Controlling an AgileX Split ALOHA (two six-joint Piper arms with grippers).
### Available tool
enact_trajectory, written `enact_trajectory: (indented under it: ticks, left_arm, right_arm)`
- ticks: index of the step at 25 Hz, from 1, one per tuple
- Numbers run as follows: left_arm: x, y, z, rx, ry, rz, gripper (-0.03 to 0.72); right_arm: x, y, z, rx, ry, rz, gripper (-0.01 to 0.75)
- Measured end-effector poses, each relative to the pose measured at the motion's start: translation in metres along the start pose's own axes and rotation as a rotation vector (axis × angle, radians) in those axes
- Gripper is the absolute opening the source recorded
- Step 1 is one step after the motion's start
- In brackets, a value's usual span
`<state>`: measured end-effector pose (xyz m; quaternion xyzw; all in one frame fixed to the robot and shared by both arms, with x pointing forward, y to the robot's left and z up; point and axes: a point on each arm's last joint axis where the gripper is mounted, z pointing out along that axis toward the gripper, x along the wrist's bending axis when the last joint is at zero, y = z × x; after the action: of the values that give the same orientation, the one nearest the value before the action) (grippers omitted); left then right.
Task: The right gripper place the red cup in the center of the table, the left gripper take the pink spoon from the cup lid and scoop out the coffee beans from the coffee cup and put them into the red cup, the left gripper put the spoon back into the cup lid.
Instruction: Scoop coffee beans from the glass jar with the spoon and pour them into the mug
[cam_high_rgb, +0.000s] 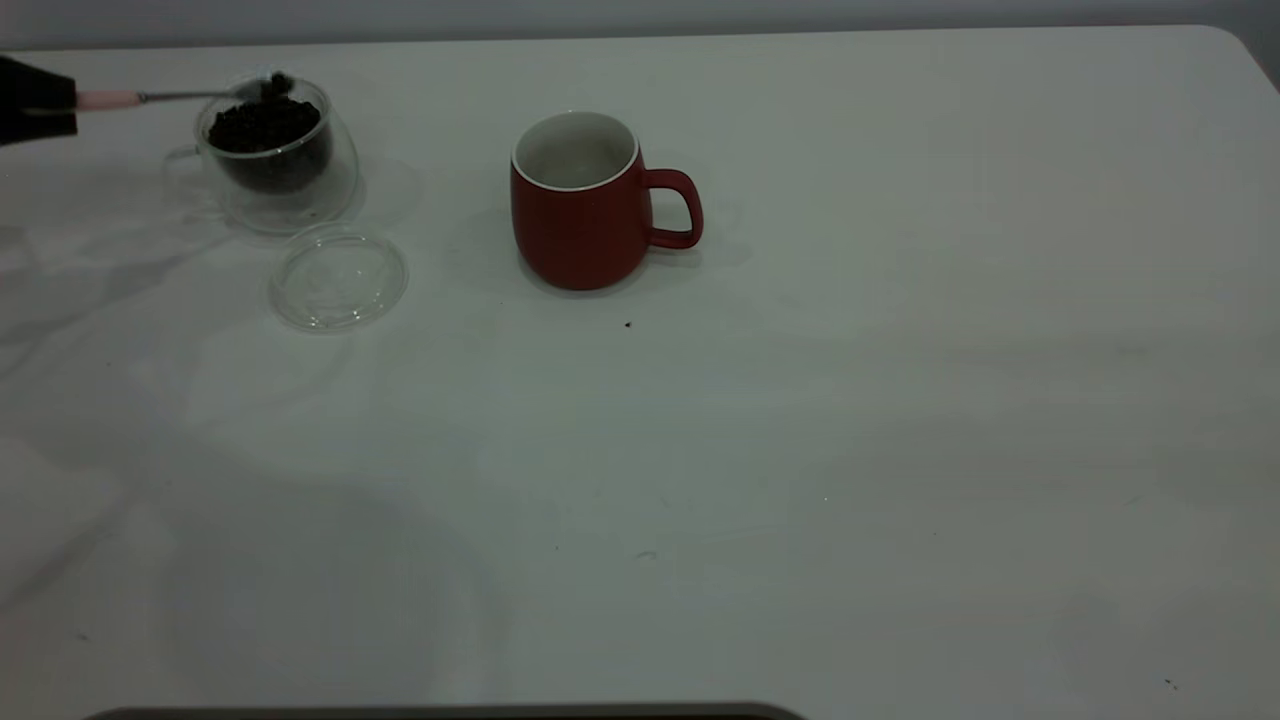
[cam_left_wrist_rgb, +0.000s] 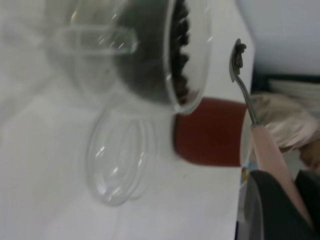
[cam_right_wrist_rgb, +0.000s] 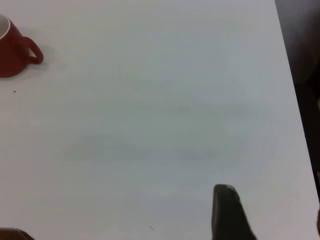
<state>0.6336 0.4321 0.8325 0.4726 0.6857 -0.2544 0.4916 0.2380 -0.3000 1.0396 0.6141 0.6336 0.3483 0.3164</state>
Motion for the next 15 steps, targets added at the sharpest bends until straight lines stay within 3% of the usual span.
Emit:
enact_trajectory:
  ticks: [8, 15]
  left_arm:
    - [-0.003, 0.001, 0.004, -0.013, -0.015, 0.011, 0.127]
    - [-0.021, -0.006, 0.044, 0.084, -0.029, 0.050, 0.127]
  right_arm:
    - [0.000, 0.000, 0.000, 0.000, 0.000, 0.000, 0.452]
    - [0.000, 0.000, 0.000, 0.000, 0.000, 0.000, 0.452]
